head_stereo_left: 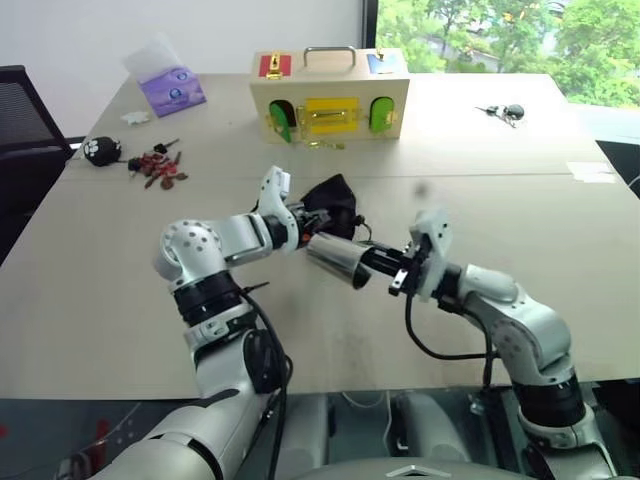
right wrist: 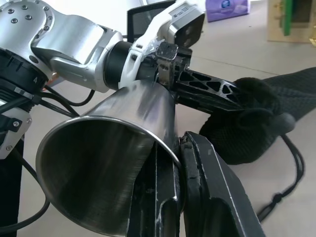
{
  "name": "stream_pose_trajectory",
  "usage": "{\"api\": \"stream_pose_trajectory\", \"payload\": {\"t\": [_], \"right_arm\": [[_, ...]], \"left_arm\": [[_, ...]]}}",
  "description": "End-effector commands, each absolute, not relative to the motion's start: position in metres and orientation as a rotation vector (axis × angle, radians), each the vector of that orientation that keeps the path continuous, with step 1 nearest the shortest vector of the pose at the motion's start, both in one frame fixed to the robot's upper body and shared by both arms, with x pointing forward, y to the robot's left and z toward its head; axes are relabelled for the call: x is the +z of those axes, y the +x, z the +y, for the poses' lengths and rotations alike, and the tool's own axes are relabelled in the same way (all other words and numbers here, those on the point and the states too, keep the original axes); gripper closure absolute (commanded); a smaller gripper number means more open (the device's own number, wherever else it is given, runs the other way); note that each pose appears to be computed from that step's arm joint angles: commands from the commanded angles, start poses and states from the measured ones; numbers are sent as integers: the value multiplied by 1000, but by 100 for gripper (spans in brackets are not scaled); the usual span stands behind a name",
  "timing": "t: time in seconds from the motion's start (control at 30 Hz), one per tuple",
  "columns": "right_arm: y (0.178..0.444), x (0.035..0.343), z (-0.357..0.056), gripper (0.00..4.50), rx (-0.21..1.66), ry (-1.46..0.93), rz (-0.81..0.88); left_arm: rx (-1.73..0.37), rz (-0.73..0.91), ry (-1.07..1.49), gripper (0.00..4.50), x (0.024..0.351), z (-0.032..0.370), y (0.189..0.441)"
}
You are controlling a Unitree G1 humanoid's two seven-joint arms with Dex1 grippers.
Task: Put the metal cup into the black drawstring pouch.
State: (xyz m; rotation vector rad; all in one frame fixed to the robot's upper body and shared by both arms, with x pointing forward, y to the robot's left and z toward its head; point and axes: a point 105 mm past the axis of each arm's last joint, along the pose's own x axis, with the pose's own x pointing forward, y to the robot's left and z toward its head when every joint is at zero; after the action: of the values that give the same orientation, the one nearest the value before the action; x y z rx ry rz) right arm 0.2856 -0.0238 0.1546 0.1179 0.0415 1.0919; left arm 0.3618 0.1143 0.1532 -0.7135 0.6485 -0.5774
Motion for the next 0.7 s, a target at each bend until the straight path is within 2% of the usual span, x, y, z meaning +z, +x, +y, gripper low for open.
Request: {"api": "stream_pose_trajectory", "payload": {"t": [0.03,0.23,0.47,0.7], "right_arm": [[301,157,-18,449,1058,114,-33],[327,127,-18,449,932,72,18],[342,105,-18,449,863,8,75],[356,100,-15,449,795,-142,48]], "left_arm": [[-615,649,-667,450,159,113,358],[-609,676,-561,450,156,118,351],[-613,689,-482,450,151,123,342],[-625,674,-417,450,153,126,333]]}}
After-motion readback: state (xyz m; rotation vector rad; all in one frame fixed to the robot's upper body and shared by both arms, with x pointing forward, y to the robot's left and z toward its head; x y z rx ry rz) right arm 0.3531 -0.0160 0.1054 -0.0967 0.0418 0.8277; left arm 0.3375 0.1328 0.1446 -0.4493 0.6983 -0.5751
